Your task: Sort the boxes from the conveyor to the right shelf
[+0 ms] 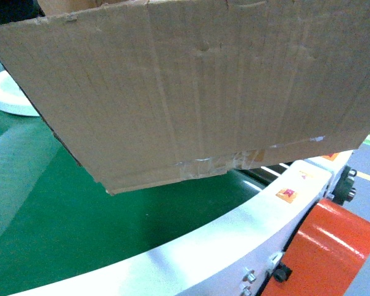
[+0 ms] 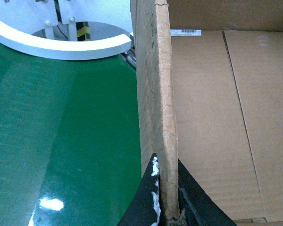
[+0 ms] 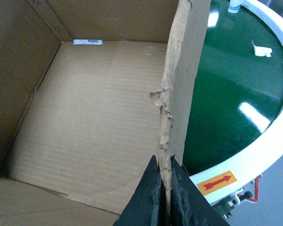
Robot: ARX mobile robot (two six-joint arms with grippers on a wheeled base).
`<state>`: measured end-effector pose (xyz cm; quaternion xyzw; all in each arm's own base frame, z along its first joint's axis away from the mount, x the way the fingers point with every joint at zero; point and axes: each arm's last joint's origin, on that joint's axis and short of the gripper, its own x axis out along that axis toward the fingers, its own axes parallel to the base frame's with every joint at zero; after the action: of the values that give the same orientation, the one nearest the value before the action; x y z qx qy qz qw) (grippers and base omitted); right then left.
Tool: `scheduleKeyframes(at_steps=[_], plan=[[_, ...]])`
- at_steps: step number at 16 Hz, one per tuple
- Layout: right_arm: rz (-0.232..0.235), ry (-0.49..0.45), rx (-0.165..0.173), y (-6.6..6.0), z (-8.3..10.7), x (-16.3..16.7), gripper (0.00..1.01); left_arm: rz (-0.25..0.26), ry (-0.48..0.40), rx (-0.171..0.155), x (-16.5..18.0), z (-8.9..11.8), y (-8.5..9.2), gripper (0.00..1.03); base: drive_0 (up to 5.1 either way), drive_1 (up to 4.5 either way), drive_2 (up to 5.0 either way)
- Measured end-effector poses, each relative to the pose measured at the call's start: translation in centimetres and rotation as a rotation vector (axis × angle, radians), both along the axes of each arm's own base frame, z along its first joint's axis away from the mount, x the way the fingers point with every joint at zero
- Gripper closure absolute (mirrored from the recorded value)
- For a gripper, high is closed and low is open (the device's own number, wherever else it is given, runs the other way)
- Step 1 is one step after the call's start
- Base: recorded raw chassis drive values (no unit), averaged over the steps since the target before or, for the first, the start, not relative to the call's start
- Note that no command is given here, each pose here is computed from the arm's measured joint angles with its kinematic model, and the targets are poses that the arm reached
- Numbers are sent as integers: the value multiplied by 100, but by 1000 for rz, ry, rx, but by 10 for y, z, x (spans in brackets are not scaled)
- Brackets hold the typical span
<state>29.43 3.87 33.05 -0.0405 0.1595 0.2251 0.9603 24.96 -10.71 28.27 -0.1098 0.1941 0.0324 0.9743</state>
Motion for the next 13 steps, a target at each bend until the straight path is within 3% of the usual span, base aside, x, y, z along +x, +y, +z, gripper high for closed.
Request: scheduleKeyframes(at_steps=[13], plan=[[0, -1, 0, 0, 0, 0, 99, 0, 0, 0, 0, 0, 0, 101, -134, -134, -134]])
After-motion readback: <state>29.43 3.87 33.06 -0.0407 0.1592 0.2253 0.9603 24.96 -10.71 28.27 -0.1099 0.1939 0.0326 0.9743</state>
